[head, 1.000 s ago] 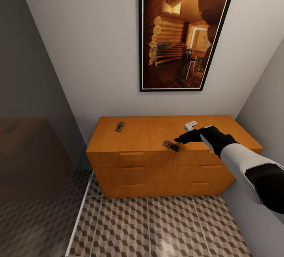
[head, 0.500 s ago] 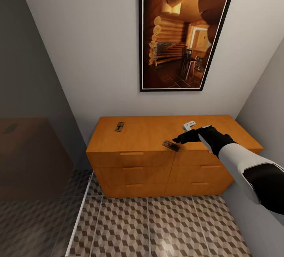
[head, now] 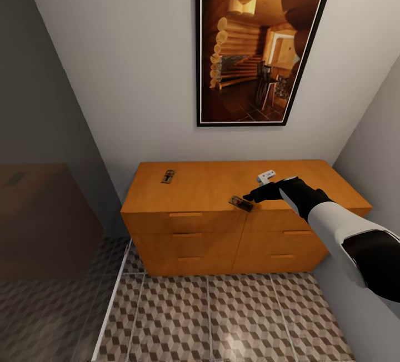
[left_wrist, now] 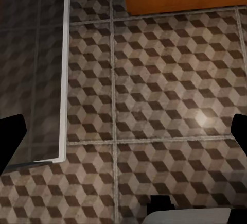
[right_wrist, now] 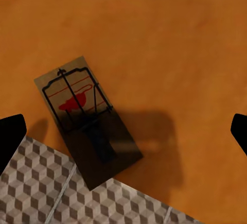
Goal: Take the four mousetraps from the cabinet in the bathroom and place them on the bathroom floor. Make sure all four end up on the same floor surface, and ensure that at least two of them are either under or directly next to the same bathroom sink.
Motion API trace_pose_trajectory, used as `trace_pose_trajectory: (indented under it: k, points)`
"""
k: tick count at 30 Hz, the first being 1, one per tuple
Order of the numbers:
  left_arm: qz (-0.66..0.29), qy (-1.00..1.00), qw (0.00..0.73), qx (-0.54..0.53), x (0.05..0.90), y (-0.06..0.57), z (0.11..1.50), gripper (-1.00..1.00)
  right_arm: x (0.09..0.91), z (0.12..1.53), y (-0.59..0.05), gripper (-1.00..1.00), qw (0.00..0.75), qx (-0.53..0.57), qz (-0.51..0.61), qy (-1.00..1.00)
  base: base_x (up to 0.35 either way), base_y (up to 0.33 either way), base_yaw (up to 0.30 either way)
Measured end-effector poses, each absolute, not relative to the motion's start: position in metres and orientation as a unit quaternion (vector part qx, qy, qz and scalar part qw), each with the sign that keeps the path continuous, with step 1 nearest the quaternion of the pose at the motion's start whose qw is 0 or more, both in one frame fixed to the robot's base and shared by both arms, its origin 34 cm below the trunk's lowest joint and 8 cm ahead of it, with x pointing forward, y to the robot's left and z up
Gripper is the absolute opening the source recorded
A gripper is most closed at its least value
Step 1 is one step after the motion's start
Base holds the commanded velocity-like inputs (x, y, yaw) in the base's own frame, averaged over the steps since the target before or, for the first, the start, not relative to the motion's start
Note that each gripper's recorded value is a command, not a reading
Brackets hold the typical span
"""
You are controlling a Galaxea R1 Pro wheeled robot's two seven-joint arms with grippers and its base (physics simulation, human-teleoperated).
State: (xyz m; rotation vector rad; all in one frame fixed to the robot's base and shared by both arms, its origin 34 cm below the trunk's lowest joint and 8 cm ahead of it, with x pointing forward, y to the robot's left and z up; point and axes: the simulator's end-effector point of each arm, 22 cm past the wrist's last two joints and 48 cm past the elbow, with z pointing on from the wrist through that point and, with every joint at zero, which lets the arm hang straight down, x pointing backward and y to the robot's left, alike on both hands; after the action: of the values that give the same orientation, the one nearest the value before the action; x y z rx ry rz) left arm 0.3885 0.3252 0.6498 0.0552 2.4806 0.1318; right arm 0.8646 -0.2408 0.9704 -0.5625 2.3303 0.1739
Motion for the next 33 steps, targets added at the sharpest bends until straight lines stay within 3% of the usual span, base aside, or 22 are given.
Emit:
trace_pose_trajectory:
  k: [33]
  points:
    - [0.05, 0.949, 0.311, 0.022, 0.379, 0.325, 0.643, 1.0, 0.864, 0.951, -0.242, 1.0, 0.35, -0.217, 0.07, 0.908, 0.016, 0.012, 0.0]
